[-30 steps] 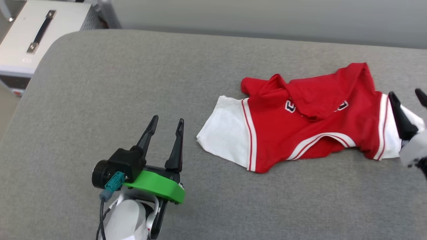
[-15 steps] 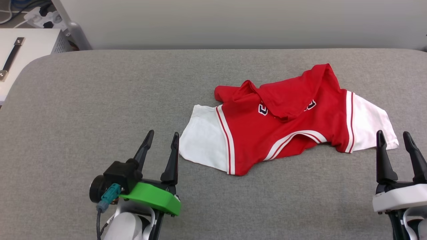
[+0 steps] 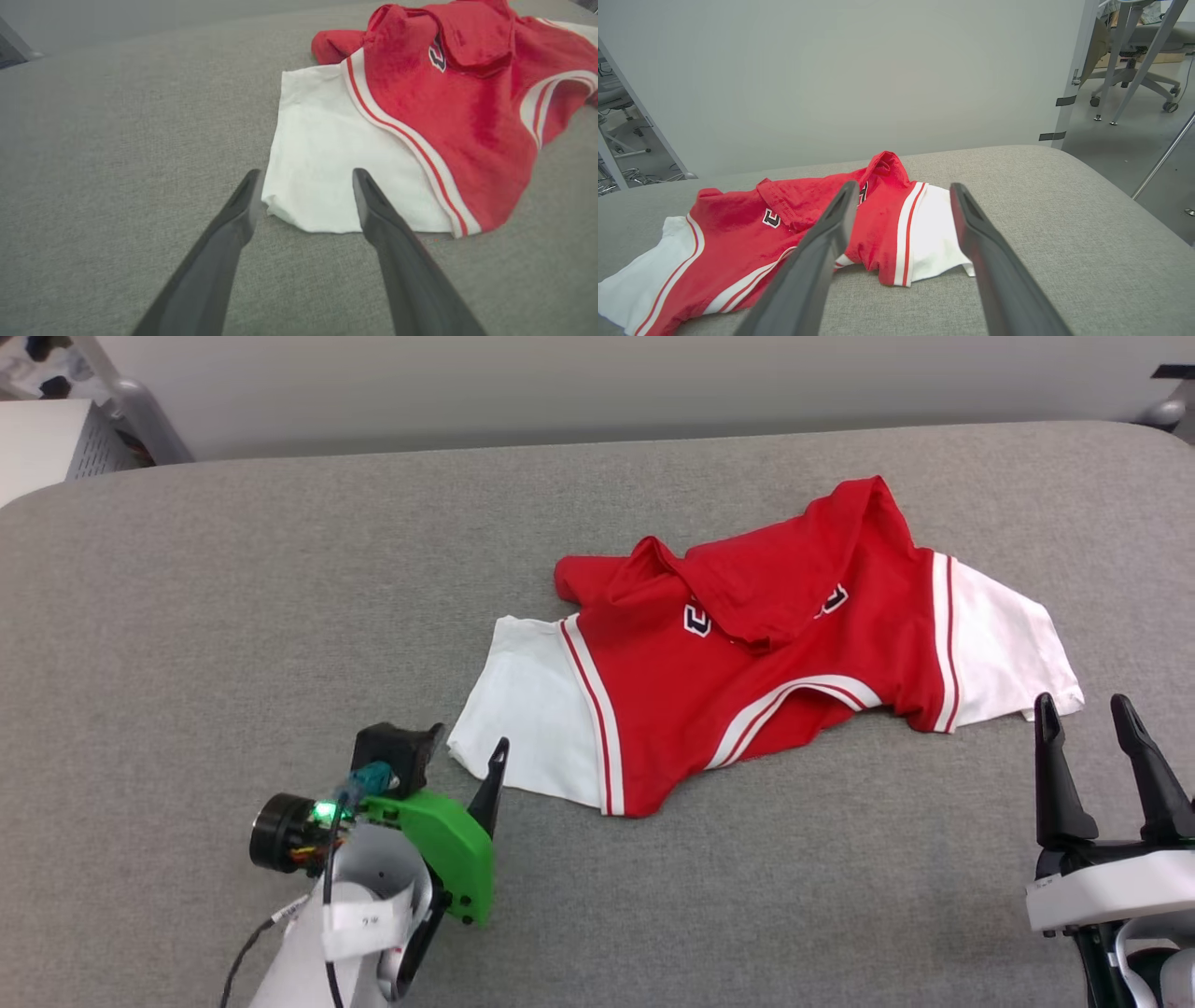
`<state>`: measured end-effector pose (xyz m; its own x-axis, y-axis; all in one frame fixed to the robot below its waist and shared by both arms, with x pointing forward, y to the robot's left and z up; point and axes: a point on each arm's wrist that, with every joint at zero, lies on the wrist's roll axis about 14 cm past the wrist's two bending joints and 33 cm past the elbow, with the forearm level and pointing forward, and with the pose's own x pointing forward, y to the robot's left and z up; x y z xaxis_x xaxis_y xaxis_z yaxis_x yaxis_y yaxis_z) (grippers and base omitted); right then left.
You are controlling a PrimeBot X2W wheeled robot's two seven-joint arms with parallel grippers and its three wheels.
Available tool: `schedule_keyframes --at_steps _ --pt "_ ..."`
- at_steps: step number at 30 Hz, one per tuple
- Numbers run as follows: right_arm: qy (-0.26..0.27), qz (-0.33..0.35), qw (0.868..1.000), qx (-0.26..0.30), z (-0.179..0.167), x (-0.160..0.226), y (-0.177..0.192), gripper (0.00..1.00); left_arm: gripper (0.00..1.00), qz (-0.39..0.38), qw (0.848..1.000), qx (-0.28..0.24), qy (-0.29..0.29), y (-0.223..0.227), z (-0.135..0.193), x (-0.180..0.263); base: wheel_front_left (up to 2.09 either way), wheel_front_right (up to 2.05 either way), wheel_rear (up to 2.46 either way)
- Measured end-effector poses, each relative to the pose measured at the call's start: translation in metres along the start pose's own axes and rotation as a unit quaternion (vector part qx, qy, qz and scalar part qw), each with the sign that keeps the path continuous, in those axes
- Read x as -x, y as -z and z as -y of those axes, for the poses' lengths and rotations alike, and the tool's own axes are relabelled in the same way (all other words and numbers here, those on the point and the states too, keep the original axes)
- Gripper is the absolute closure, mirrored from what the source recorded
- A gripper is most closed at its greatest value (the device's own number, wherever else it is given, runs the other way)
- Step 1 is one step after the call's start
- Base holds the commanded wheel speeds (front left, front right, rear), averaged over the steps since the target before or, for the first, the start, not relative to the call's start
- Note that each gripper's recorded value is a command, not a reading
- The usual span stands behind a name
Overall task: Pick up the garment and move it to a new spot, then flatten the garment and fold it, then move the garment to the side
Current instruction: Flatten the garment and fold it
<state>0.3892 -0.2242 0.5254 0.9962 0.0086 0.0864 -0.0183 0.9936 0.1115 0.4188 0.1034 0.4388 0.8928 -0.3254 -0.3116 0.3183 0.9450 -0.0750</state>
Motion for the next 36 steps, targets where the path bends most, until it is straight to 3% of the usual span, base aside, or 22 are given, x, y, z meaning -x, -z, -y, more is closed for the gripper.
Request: schedule_keyframes --at_steps 6,20,21,22,23,31,36 --pt "0.013 -0.012 1.0 0.003 0.006 0.005 0.008 0.0 0.0 -0.131 0.99 -0.046 -0.031 0.029 -0.019 -0.014 0.0 0.0 0.0" --pt "0.038 -0.045 0.998 0.006 0.019 0.012 0.034 0.0 0.0 -0.244 0.966 -0.087 -0.005 0.068 -0.024 -0.031 0.0 0.0 0.0" --pt "0.038 -0.046 0.998 0.007 0.02 0.012 0.035 0.0 0.49 -0.249 0.965 -0.083 -0.003 0.069 -0.024 -0.031 0.0 0.0 0.0" --pt "0.038 -0.047 0.998 0.008 0.021 0.012 0.036 0.0 0.85 -0.252 0.964 -0.078 -0.001 0.069 -0.023 -0.031 0.0 0.0 0.0" --pt "0.038 -0.048 0.998 0.01 0.022 0.012 0.036 0.0 1.0 -0.253 0.965 -0.073 0.001 0.069 -0.023 -0.03 0.0 0.0 0.0" --pt "0.01 -0.075 0.996 0.041 0.021 0.007 0.037 0.0 1.0 -0.206 0.978 -0.013 -0.002 0.055 -0.019 -0.018 0.0 0.0 0.0" --pt "-0.01 -0.158 0.985 0.063 0.022 0.009 0.056 0.0 1.0 -0.191 0.981 0.013 -0.012 0.052 -0.023 0.006 0.0 0.0 0.0"
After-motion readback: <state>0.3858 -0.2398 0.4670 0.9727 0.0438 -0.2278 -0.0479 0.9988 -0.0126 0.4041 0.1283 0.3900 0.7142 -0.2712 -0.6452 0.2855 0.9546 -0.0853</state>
